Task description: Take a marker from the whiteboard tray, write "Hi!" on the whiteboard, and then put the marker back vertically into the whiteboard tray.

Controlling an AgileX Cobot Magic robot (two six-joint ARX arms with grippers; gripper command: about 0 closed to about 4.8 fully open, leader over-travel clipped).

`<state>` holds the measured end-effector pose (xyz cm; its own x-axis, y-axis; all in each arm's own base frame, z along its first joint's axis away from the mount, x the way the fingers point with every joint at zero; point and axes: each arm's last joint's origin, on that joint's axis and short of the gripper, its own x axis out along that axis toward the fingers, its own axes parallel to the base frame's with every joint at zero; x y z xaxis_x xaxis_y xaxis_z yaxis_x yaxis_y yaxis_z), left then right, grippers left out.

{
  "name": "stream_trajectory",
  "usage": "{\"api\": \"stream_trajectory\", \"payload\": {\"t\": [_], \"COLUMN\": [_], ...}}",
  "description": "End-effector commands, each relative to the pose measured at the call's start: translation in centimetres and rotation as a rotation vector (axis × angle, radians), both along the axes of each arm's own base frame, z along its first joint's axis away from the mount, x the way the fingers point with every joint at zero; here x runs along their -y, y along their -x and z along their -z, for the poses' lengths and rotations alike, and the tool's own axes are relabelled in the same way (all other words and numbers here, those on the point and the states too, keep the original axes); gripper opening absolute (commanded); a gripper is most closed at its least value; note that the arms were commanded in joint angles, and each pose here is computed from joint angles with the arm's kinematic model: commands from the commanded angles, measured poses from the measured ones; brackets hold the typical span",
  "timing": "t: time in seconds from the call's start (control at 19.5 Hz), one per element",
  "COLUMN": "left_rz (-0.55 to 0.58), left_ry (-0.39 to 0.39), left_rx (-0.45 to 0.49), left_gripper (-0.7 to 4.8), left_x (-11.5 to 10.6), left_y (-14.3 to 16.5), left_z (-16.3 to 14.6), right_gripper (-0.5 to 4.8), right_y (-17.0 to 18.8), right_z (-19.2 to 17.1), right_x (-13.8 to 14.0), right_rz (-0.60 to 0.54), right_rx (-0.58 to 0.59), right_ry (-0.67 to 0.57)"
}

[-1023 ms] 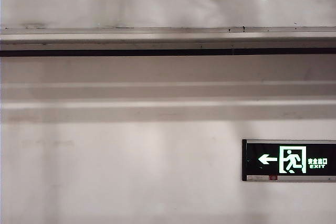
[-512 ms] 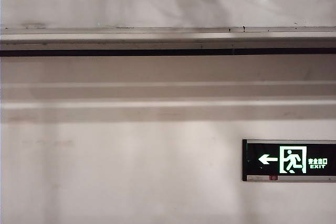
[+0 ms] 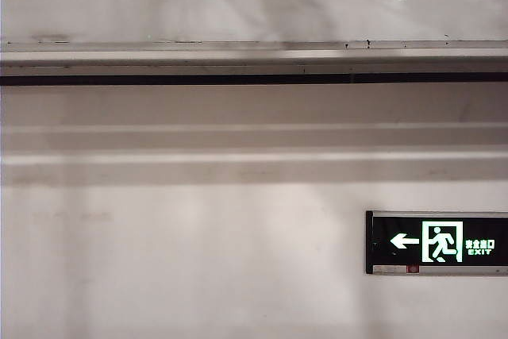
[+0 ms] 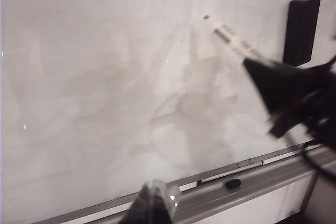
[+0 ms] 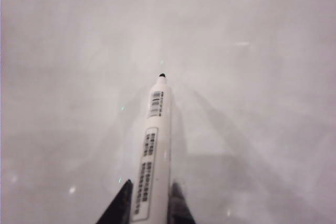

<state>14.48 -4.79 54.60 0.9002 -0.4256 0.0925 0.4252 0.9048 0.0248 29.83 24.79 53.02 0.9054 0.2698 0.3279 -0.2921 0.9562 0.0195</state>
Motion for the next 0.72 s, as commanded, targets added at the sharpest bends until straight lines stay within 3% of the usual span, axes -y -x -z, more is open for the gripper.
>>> {"api": "stream_trajectory", "payload": {"t": [0.05, 0.72], "left_rz": [0.003, 0.004], "left_ry": [-0.006, -0.006], "left_rx": [0.010, 0.010], "left_gripper": [-0.06, -0.05], "left_x": [0.0, 0.0], "left_y": [0.2, 0.1], "left_z": [-0.1, -0.1], "right_gripper": [-0.05, -0.05], "right_y": [-0.9, -2.9], "right_z": [1.0, 2.3], "right_x": [-0.8, -0.2], "right_rz": [0.005, 0.048], "right_rx": [-0.006, -0.054], "right_ry": [0.037, 0.086]}}
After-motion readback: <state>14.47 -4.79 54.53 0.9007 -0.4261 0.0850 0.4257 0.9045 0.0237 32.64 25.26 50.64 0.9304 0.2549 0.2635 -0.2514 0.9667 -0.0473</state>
